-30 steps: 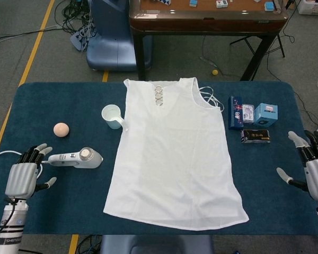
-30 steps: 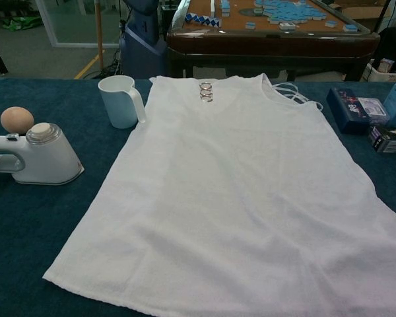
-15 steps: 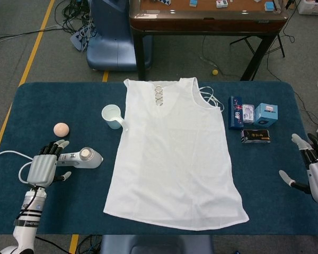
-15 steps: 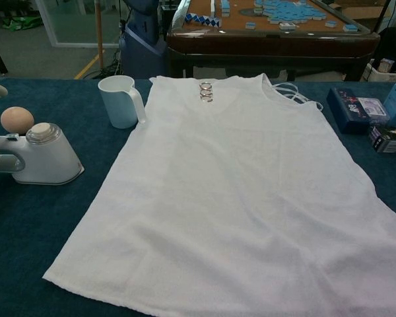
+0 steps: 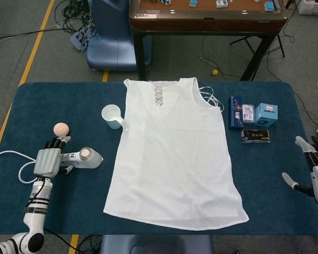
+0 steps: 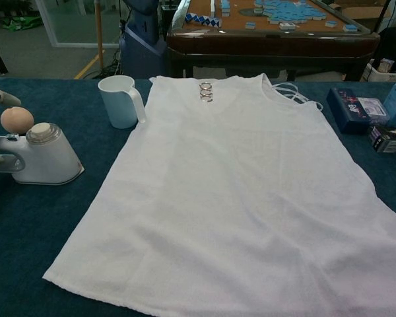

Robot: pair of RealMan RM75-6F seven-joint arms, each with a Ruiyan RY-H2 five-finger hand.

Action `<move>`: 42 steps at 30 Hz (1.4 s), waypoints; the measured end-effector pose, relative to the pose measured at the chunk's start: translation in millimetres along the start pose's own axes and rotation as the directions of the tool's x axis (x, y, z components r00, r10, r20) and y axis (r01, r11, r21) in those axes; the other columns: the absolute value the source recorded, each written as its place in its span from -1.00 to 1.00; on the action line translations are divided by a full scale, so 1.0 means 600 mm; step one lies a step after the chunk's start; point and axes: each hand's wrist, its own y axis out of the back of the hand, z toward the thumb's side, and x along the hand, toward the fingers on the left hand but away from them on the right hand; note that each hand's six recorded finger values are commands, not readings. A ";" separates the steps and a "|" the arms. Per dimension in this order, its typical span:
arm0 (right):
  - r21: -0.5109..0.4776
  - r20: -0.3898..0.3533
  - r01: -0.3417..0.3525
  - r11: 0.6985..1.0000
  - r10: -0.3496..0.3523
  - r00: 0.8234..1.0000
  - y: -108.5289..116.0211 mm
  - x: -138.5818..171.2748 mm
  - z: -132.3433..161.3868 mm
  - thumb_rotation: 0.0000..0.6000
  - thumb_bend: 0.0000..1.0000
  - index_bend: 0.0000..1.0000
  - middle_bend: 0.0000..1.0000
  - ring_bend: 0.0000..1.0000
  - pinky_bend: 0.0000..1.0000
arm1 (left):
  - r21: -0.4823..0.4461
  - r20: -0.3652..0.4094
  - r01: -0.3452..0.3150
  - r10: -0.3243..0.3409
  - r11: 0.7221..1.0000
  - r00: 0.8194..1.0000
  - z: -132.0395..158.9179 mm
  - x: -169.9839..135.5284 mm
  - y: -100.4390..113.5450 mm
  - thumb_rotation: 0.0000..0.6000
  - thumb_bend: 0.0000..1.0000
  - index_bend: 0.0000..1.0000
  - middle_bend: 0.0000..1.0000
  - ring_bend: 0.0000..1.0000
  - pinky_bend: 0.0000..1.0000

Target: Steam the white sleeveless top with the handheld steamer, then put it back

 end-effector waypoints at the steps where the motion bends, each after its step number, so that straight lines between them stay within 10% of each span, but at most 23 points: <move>1: 0.000 0.002 0.000 1.000 0.000 1.000 0.000 0.001 -0.001 1.00 -0.60 -0.90 -0.55 -0.84 -0.90 | 0.002 -0.003 0.001 -0.001 1.000 1.000 -0.001 0.003 -0.002 1.00 -0.77 -0.69 -0.69 -0.76 -0.66; 42: 0.002 0.050 -0.031 1.000 0.031 0.998 -0.008 0.012 -0.018 1.00 -0.61 -0.90 -0.55 -0.84 -0.90 | 0.072 0.026 -0.082 0.080 0.994 0.996 -0.025 0.078 -0.064 1.00 -0.60 0.18 0.05 -0.12 -0.39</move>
